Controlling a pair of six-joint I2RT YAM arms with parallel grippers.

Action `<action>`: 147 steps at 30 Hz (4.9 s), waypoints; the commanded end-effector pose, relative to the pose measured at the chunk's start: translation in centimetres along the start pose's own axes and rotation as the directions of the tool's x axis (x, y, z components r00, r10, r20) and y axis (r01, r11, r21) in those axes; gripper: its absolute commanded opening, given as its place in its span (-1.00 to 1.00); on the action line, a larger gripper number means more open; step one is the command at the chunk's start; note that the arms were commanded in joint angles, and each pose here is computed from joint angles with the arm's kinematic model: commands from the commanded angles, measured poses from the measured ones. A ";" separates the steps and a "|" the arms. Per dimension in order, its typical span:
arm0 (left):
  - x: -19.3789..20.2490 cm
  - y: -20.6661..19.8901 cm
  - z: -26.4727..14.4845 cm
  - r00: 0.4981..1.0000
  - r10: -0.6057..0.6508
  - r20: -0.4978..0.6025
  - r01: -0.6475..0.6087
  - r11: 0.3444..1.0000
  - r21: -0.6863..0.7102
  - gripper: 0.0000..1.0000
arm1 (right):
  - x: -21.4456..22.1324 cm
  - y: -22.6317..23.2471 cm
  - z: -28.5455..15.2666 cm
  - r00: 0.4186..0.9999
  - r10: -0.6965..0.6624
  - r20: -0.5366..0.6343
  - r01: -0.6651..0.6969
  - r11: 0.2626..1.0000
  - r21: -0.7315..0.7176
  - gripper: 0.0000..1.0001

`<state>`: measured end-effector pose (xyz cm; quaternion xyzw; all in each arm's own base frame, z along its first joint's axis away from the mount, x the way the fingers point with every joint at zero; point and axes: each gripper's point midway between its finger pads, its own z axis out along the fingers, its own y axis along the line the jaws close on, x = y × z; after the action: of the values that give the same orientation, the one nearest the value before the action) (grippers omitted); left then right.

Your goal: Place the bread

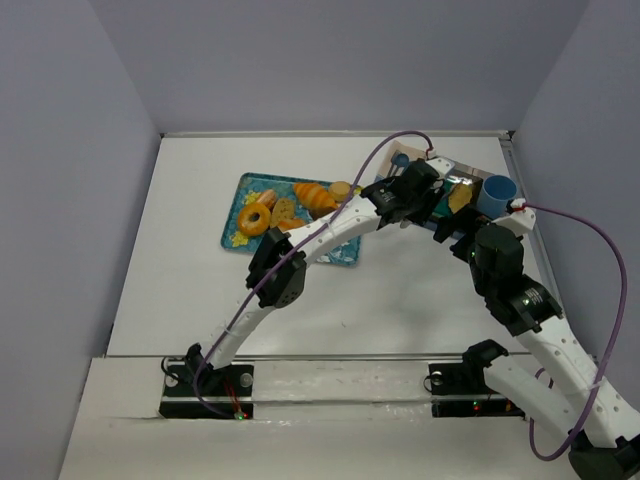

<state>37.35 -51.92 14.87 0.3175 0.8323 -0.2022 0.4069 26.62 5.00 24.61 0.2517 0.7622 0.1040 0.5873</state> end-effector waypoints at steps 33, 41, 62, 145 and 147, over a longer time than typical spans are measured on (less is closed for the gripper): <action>11.6 9.8 -26.6 0.745 -0.629 0.224 0.666 0.719 -0.197 0.08 | 1.0 0.6 0.7 1.000 -0.013 -0.027 0.013 1.000 -0.021 0.99; 12.3 13.1 -28.1 0.707 -0.647 0.285 0.703 0.685 -0.191 0.15 | 1.3 0.9 0.8 0.999 -0.021 -0.039 0.020 0.999 -0.033 0.99; 14.2 13.7 -22.4 0.747 -0.649 0.140 0.663 0.716 -0.218 0.13 | 1.0 0.7 0.7 0.999 -0.023 -0.028 0.023 0.999 -0.028 0.99; -2.9 5.0 -8.9 0.914 -0.407 0.008 0.389 0.878 0.279 0.16 | -1.1 1.1 -0.7 0.998 0.026 0.055 -0.021 0.996 -0.091 0.99; -3.2 5.2 -9.1 0.912 -0.409 0.012 0.390 0.878 0.276 0.16 | -1.1 1.1 -0.8 0.998 0.027 0.056 -0.022 0.996 -0.092 1.00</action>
<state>37.92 -44.30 16.15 0.1699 0.8623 -0.3773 0.2918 26.12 5.53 24.92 0.2329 0.7532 0.1311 0.6011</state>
